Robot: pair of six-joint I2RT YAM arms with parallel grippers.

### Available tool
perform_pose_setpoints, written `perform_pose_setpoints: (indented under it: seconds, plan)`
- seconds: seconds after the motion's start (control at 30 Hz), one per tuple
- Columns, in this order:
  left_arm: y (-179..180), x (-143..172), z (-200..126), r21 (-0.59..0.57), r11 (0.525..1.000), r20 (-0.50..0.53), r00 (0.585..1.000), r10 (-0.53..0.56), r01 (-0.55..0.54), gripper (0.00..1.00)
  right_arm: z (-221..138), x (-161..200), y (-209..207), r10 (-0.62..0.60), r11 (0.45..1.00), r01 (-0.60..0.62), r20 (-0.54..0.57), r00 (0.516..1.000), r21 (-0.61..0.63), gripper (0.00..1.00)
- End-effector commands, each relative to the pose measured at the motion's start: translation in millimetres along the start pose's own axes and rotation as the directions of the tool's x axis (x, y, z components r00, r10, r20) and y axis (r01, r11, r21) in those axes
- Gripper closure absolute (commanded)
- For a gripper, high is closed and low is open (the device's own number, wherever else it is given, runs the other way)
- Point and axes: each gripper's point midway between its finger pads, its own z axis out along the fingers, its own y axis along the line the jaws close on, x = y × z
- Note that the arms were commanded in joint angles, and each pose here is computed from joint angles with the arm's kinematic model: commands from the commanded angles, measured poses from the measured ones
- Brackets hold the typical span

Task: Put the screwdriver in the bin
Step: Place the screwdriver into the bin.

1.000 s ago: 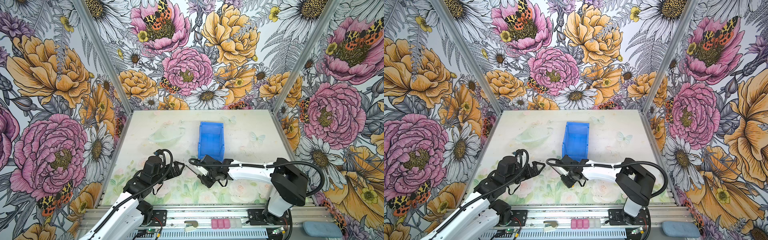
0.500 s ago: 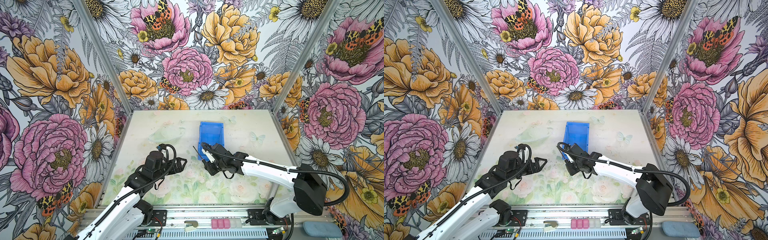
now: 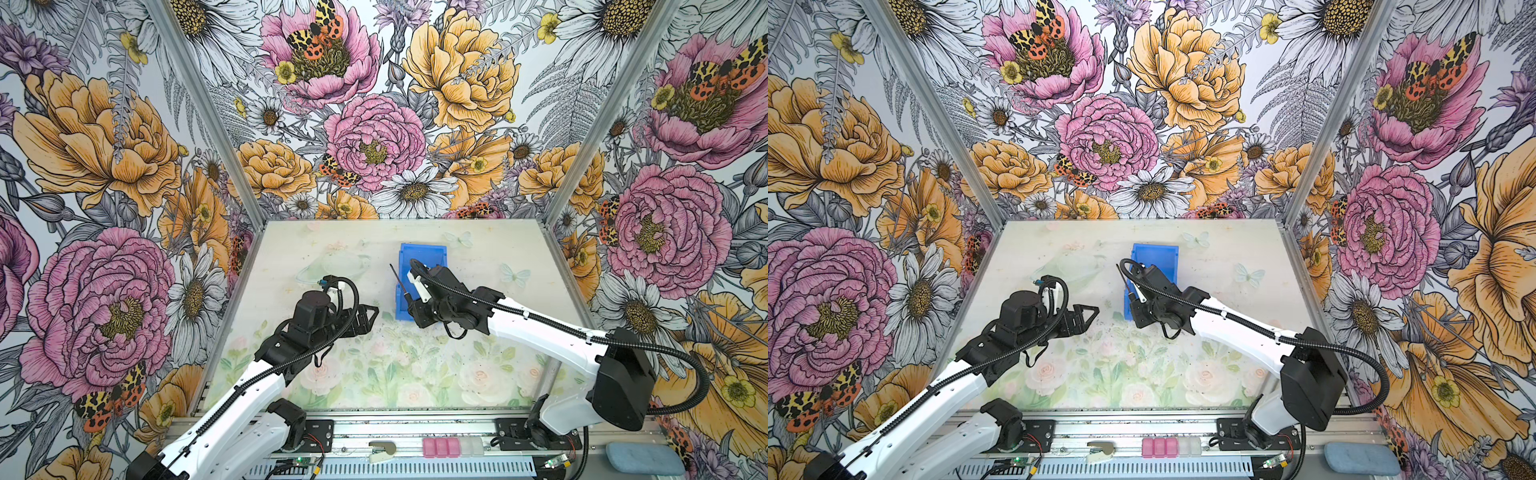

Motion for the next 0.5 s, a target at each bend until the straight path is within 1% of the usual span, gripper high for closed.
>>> perform_pose_setpoints:
  seconds: [0.0,0.2,0.47]
  plan:
    - [-6.4,-18.9,-5.5,0.012,0.999,0.068,0.997,0.037,-0.038,0.01,-10.9,-23.2,-17.3,0.096,0.994,-0.099,0.062,0.993,0.047,1.0]
    - [-6.6,-29.3,-4.8,0.016,0.999,0.089,0.995,0.045,-0.047,0.01,-9.0,-42.8,-47.6,0.239,0.963,-0.25,0.111,0.965,0.101,1.0]
    - [-8.6,-38.9,0.1,0.016,0.998,0.087,0.994,0.065,-0.067,0.01,5.6,-62.9,-78.6,0.32,0.927,-0.34,0.141,0.937,0.157,1.0]
